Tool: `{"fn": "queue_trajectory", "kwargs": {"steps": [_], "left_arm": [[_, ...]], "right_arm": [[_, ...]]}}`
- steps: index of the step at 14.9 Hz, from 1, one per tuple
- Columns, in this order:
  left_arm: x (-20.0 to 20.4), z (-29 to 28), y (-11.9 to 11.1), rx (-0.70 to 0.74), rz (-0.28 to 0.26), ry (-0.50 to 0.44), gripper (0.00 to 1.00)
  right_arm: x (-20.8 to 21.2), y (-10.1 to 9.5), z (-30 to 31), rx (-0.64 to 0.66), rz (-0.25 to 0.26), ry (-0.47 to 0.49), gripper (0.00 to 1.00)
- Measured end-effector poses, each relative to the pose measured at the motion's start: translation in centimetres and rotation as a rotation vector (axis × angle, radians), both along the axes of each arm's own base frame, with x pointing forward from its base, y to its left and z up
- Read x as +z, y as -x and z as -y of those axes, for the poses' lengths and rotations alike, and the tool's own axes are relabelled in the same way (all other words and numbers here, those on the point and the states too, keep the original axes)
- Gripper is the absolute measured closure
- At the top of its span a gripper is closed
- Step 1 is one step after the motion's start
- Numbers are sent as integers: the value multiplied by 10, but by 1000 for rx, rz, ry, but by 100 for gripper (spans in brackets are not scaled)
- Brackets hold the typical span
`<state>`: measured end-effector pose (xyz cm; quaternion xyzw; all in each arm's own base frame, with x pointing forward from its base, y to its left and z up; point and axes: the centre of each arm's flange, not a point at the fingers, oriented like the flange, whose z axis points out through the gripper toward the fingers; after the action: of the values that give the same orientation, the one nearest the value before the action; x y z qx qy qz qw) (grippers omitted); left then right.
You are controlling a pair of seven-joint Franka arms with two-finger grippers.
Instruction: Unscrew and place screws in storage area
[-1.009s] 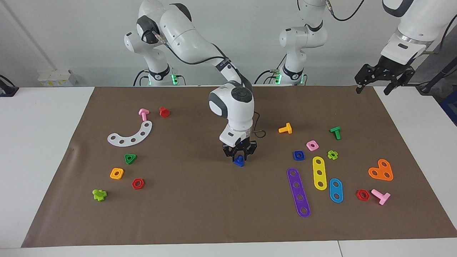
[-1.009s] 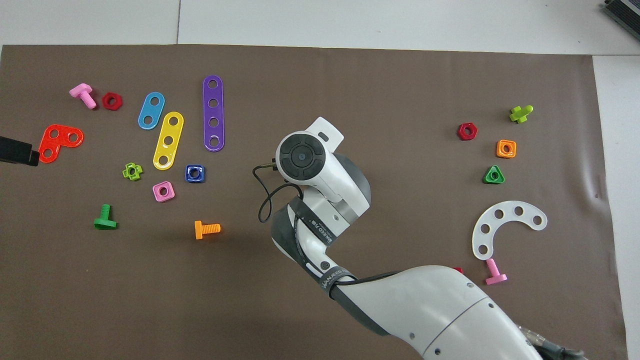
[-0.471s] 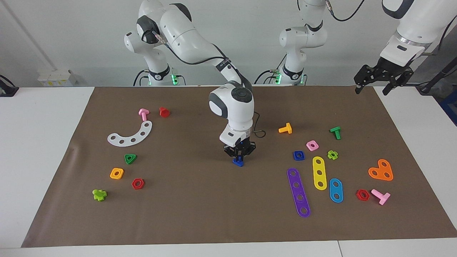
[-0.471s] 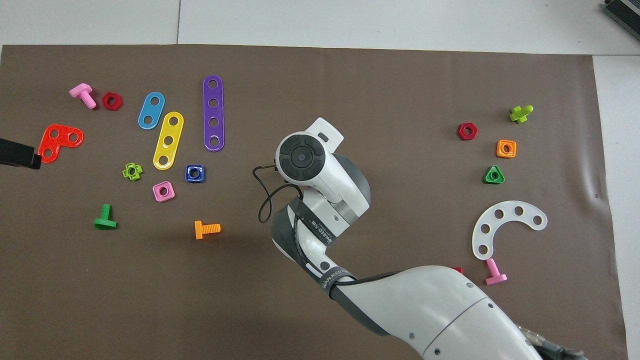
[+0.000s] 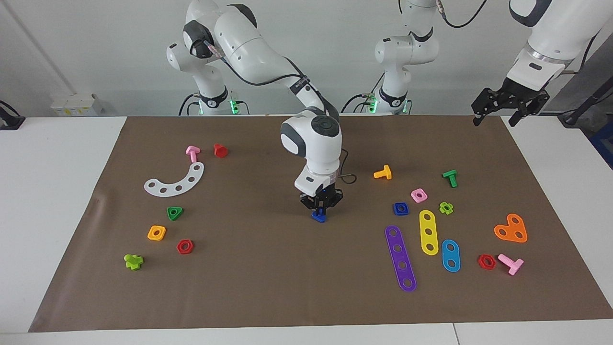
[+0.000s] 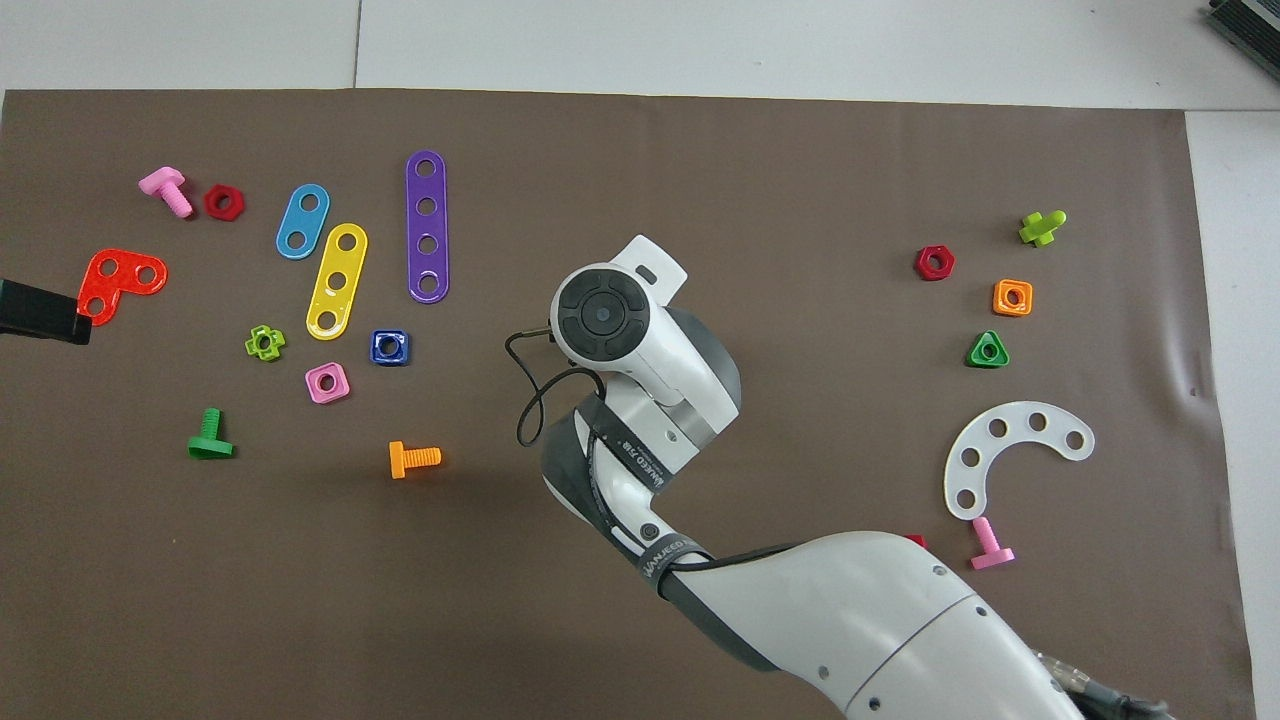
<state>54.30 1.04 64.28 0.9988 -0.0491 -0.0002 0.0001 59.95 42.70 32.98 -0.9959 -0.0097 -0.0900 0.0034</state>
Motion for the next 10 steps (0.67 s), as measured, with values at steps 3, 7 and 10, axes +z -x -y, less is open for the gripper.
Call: {"fn": "queue_trajectory", "kwargs": {"steps": [3,7,10], "left_arm": [[0,1,0,3,0,0,0],[0,-2,1,12,-2,0,0],[0,-4,1,16,-3,0,0]], "right_arm": [[58,-12,29,-72,28,-9,81],[147,-32,143,-127,18,41,81],[162,-32,241,-113,-10,83,81]]}}
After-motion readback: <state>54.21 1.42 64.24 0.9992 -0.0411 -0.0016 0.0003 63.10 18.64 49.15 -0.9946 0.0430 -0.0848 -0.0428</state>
